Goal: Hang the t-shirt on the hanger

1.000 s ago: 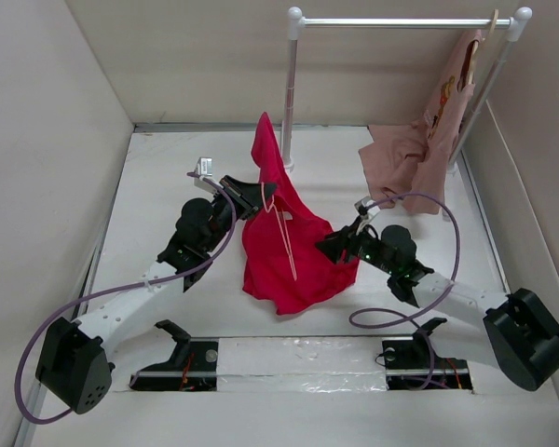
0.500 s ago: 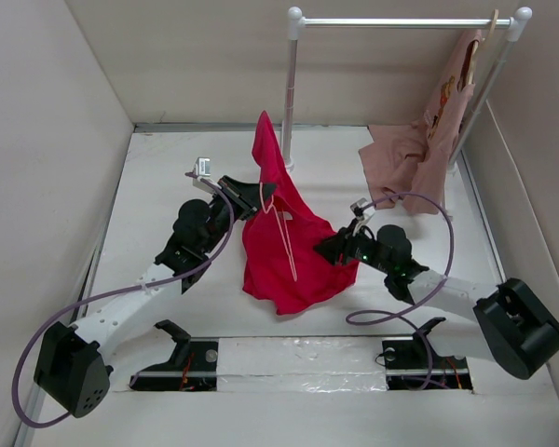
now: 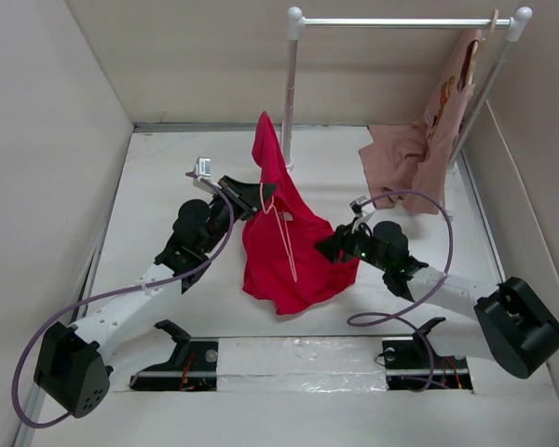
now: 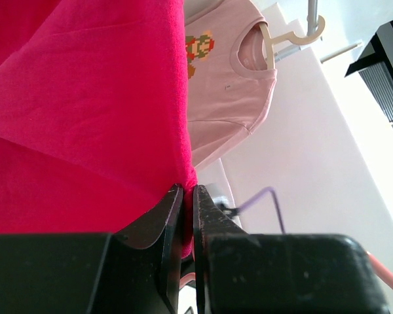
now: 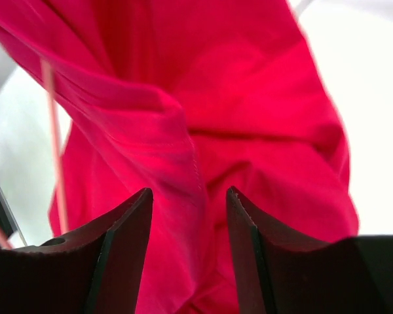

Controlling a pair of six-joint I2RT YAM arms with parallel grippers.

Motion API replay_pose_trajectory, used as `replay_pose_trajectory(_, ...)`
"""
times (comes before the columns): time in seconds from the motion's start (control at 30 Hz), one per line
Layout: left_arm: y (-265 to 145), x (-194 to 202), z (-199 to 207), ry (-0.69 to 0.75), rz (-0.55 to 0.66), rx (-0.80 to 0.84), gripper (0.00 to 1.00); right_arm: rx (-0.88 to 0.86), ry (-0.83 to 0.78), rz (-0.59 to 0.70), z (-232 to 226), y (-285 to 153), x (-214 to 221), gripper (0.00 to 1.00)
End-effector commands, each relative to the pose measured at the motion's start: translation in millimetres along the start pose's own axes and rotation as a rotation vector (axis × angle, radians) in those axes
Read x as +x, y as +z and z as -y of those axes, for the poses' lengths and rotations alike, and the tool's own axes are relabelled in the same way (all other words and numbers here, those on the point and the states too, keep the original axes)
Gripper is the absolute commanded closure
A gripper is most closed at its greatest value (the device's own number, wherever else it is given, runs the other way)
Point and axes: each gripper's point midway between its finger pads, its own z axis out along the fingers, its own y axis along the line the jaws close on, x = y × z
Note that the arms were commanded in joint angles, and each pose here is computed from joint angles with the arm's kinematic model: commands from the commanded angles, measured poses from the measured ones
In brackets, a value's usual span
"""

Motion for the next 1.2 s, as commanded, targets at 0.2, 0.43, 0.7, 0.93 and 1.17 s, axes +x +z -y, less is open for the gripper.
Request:
replay_pose_trajectory(0.2, -4, -28, 47, 0.010, 0.085, 0.145, 1.00, -0.098, -0.004, 0.059, -23, 8, -15, 1.00)
replay_pose_trajectory(0.43, 8, -53, 55, 0.000, 0.175, 0.177, 1.00, -0.118, -0.017, -0.026, -61, -2, 25, 1.00)
replay_pose_trajectory(0.7, 21, -75, 94, -0.012, 0.227, 0.272, 1.00, 0.020, -0.010, -0.130, -54, -22, 77, 1.00)
replay_pose_trajectory(0.93, 30, -100, 97, -0.030, 0.305, 0.264, 1.00, 0.037, -0.021, -0.197, -63, -24, 103, 1.00)
replay_pose_trajectory(1.17, 44, -100, 93, -0.117, 0.296, 0.298, 1.00, 0.024, -0.030, -0.279, -88, -15, 141, 1.00)
